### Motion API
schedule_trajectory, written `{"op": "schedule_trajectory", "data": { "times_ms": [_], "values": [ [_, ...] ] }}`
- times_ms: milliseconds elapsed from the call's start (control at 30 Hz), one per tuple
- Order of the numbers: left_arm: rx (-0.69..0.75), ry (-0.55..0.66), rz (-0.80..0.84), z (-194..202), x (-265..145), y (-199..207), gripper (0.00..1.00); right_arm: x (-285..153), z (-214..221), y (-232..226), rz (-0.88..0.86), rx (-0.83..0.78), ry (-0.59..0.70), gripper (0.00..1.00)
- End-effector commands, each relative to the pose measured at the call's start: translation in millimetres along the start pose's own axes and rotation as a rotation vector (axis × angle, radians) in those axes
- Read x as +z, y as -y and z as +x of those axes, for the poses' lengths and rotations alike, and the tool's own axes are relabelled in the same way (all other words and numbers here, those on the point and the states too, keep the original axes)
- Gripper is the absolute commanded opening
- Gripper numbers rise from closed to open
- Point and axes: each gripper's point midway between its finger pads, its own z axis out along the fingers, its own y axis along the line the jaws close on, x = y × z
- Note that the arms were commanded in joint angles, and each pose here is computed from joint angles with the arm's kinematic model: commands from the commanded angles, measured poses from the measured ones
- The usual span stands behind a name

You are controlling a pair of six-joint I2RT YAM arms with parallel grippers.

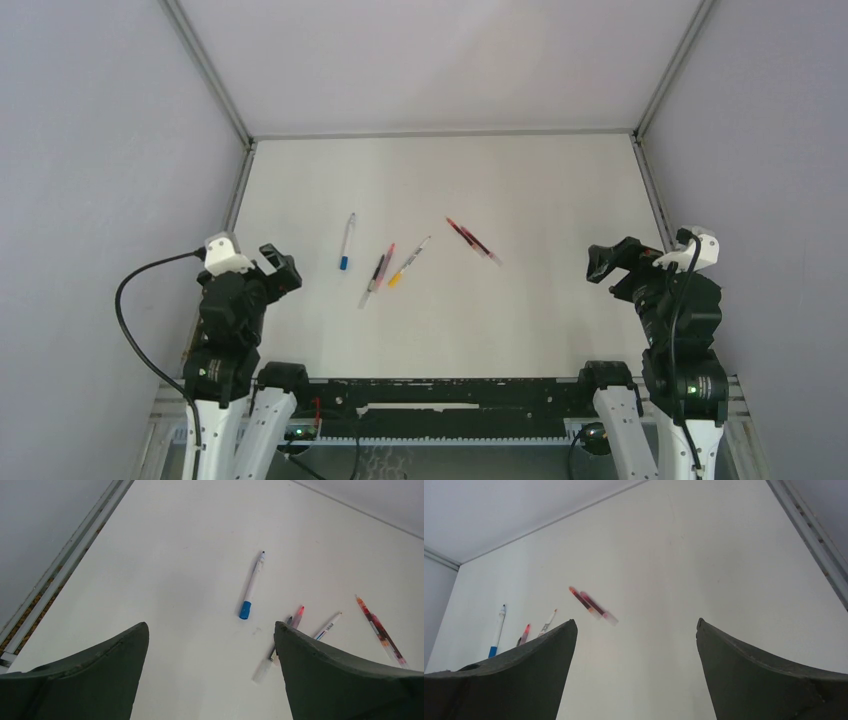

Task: Insert the pens into the pen caps
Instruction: Pick up the pen from the center of the board.

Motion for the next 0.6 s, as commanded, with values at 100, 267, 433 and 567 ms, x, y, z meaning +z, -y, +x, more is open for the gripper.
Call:
{"op": "schedule_trajectory", "data": {
  "times_ms": [100, 267, 433, 567],
  "values": [
    [-0.052, 0.053, -0.005, -21.6, -4.7, 3.5, 1.0, -0.5, -2.8, 3.5, 0.025, 0.027, 0.021, 1.0],
    [-0.072, 0.054, 0.007, -28.8, -12.6, 6.3, 1.0, 1.8, -2.8, 4.1, 0.039, 0.04, 0.008, 1.0],
    [-0.095, 0.079, -0.017, -30.3, -14.2, 1.0, 1.0, 6.8, -1.3, 4.8, 0.069, 0.055, -0.048, 1.0],
    [-0.087, 0.086, 0.001, -28.3, -9.9, 4.0, 1.0, 7.3, -6.9, 24.9, 0.208, 0.061, -0.063, 1.0]
  ]
}}
